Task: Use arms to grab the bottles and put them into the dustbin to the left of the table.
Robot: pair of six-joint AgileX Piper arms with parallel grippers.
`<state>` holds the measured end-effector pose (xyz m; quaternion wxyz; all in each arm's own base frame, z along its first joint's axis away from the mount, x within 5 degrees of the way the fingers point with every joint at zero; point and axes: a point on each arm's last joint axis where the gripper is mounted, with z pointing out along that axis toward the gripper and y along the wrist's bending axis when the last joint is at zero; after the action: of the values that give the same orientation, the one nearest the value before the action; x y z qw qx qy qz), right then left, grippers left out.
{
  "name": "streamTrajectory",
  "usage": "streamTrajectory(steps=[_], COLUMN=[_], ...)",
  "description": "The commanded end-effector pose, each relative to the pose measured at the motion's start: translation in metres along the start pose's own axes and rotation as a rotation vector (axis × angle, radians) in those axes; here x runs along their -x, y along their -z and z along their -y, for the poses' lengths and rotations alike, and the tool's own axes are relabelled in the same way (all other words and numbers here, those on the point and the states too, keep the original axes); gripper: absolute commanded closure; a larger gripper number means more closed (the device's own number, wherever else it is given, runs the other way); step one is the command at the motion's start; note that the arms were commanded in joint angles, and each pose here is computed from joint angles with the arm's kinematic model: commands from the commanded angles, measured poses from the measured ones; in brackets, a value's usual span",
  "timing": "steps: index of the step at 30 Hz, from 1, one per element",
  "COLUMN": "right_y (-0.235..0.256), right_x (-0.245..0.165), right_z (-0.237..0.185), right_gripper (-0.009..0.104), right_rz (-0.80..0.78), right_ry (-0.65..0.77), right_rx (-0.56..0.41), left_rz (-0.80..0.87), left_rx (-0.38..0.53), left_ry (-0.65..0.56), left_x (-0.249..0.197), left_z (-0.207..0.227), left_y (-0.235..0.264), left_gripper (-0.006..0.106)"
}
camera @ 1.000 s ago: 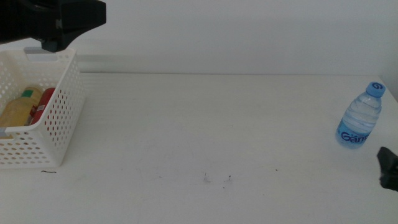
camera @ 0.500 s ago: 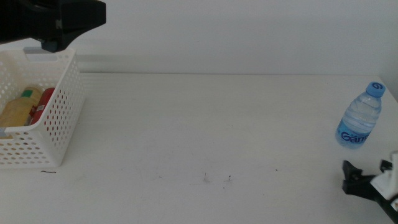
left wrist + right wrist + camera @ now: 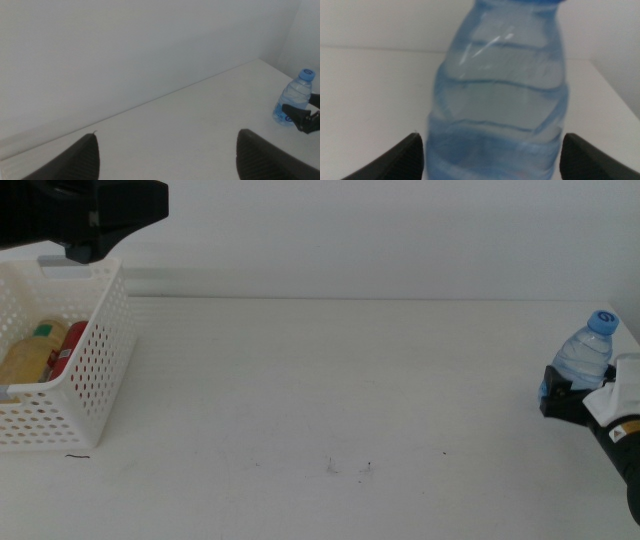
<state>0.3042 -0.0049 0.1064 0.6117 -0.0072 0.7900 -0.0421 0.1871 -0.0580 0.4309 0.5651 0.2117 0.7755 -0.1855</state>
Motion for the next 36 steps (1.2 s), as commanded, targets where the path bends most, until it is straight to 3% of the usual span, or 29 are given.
streamTrajectory(steps=[1, 9, 11, 12, 14, 16, 22, 27, 32, 36], right_y=[-0.006, -0.024, -0.025, -0.026, -0.026, -0.024, -0.028, -0.046, -0.06, -0.073], right_x=[0.002, -0.004, -0.004, -0.004, -0.003, 0.004, 0.054, 0.084, 0.09, 0.079], right_z=[0.004, 0.003, 0.003, 0.003, 0.002, -0.006, -0.082, -0.167, -0.239, -0.268], right_gripper=[0.004, 0.004, 0.011, 0.021, 0.054, 0.096, 0.097, 0.097, 0.098, 0.098], right_rz=[0.001, -0.001, 0.003, 0.002, 0.008, 0.037, 0.199, 0.173, 0.192, 0.183], right_ry=[-0.004, -0.008, -0.008, -0.009, -0.008, 0.01, 0.066, 0.066, 0.12, 0.14], right_rx=[-0.035, -0.042, -0.043, -0.043, -0.041, 0.013, 0.391, 0.641, 0.772, 0.802], left_rz=[0.006, -0.009, -0.01, -0.01, -0.01, -0.01, -0.008, -0.008, -0.007, -0.007], left_rx=[0.002, 0.019, 0.02, 0.02, 0.02, 0.02, 0.021, 0.021, 0.023, 0.023], left_ry=[-0.002, -0.029, -0.03, -0.03, -0.03, -0.03, -0.029, -0.029, -0.031, -0.031], left_x=[0.0, -0.002, -0.002, -0.002, -0.002, -0.002, -0.001, -0.001, -0.001, -0.001], left_z=[0.0, -0.001, -0.001, -0.001, -0.001, -0.001, -0.001, -0.001, -0.002, -0.002], left_y=[0.0, 0.0, 0.0, 0.0, 0.0, 0.0, 0.0, 0.0, 0.0, 0.0], left_gripper=[0.007, 0.007, 0.007, 0.007, 0.007, 0.007, 0.007, 0.007, 0.007, 0.007])
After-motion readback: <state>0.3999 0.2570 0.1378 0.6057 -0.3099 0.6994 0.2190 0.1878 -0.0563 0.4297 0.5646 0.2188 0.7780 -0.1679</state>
